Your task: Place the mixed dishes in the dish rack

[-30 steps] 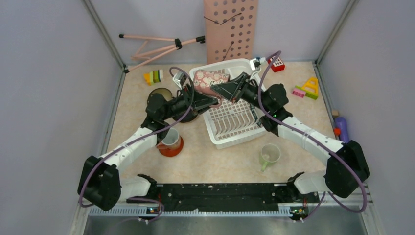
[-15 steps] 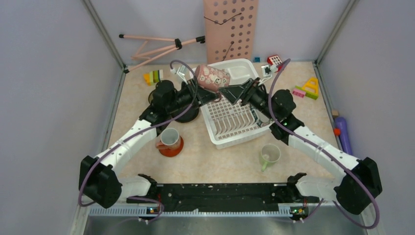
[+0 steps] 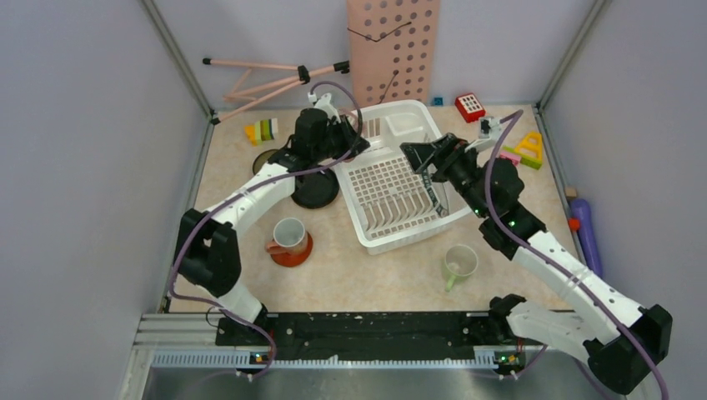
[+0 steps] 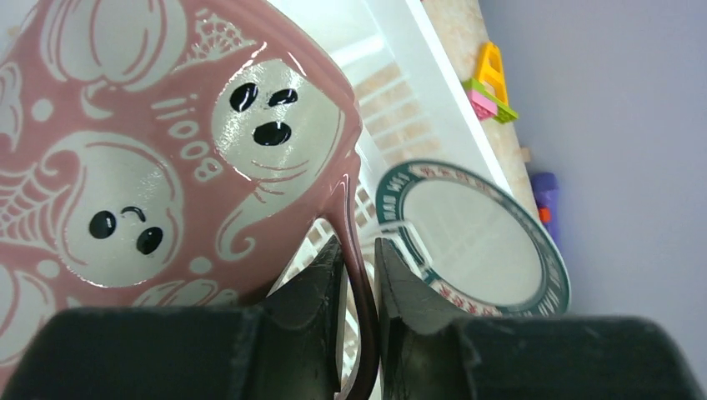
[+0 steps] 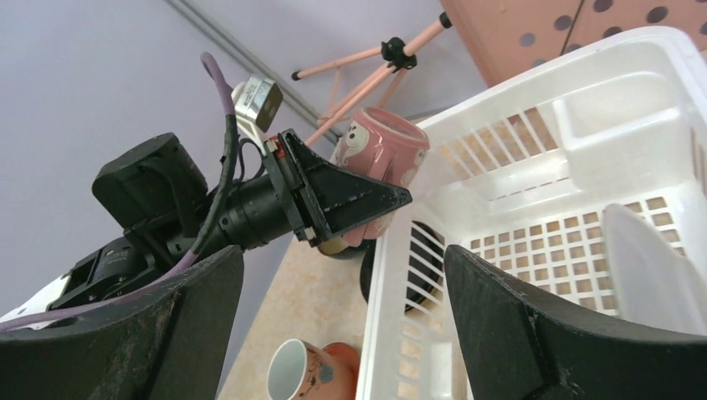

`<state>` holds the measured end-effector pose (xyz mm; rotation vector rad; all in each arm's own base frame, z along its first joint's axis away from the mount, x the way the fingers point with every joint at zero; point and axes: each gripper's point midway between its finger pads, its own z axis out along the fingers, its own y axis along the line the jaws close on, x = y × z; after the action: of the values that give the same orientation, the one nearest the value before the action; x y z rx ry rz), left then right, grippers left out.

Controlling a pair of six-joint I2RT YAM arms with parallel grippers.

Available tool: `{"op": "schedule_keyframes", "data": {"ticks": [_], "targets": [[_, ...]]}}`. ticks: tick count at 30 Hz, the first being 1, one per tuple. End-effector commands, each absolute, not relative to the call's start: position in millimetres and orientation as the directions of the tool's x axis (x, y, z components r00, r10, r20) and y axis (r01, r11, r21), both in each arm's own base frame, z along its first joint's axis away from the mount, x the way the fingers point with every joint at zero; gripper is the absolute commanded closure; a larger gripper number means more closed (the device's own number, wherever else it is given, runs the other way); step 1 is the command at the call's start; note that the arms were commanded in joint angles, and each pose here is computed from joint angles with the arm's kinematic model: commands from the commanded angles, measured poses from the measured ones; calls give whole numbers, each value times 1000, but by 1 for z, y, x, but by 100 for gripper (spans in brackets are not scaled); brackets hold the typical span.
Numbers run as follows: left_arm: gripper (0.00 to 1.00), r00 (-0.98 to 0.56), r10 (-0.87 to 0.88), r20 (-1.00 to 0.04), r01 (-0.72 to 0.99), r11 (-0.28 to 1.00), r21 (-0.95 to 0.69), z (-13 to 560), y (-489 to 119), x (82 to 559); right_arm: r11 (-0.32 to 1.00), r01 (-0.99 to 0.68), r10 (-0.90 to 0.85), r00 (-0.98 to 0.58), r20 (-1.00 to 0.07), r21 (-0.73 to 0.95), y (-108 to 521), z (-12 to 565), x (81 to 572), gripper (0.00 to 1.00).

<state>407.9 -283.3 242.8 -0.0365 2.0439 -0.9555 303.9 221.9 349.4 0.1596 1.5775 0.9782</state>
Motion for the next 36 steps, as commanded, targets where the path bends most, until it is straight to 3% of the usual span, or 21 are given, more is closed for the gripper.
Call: {"op": "schedule_keyframes", "data": {"ticks": [1, 6, 19, 27, 31, 36], "targets": [[100, -488, -356, -797, 403, 718, -567, 284, -289, 442, 705, -366, 569, -220, -793, 607, 204, 352, 308, 12], [100, -466, -359, -808, 403, 727, -556, 296, -286, 441, 739, -358, 505, -267, -821, 571, 213, 343, 317, 13], [100, -455, -405, -793, 548, 575, -608, 347, -307, 423, 829, -323, 317, -402, -859, 457, 230, 326, 341, 13], [100, -396, -367, -841, 694, 480, -536, 362, -318, 406, 733, -279, 415, -540, -732, 621, 234, 345, 377, 13], [100, -309, -361, -880, 776, 439, -453, 364, -321, 397, 717, -238, 439, -576, -689, 655, 237, 354, 396, 1], [100, -189, -323, -927, 857, 406, -316, 358, -327, 391, 743, -115, 465, -619, -633, 659, 237, 353, 418, 1]]}}
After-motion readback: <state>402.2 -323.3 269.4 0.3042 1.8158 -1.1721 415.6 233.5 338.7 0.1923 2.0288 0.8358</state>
